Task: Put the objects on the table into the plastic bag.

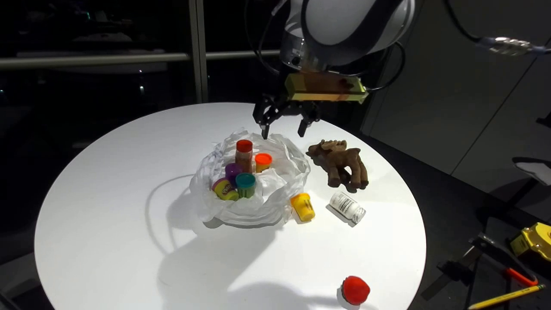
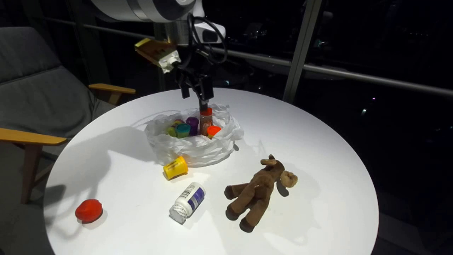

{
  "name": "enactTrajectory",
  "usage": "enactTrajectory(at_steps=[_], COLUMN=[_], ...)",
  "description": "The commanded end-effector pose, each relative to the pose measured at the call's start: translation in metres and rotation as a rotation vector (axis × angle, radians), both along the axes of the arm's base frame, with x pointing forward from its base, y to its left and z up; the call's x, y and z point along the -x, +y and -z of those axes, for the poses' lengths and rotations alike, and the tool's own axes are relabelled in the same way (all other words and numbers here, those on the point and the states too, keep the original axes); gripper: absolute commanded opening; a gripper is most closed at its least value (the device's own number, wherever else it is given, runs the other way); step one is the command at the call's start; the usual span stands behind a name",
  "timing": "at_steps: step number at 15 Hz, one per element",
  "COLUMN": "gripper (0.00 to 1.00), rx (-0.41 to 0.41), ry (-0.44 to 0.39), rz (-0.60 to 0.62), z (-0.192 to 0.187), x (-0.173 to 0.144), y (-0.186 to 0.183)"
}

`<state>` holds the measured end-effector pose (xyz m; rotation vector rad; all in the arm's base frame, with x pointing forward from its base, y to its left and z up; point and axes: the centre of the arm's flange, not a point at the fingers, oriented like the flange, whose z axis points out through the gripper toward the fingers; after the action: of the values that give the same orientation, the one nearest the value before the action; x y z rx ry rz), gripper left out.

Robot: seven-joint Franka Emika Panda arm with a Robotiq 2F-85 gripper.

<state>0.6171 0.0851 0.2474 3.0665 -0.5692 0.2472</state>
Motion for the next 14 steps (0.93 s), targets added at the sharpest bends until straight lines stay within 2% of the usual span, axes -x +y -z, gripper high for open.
enactTrajectory(at_steps=[1, 4, 6, 9, 14], gripper=[1.00, 1.00, 1.00, 1.00, 1.00], rx=[-0.089, -0.126, -0.122, -0.078, -0.084], ry=[0.106, 0.182, 0.209, 0.240, 0.271], rz=[0.030, -0.004, -0.012, -0.007, -0.055], z=[-0.013, -0.003, 0.008, 0.032, 0.072], x=[0.090, 0.149, 0.180, 0.210, 0.240], y=[0.017, 0.044, 0.059, 0.066, 0.073])
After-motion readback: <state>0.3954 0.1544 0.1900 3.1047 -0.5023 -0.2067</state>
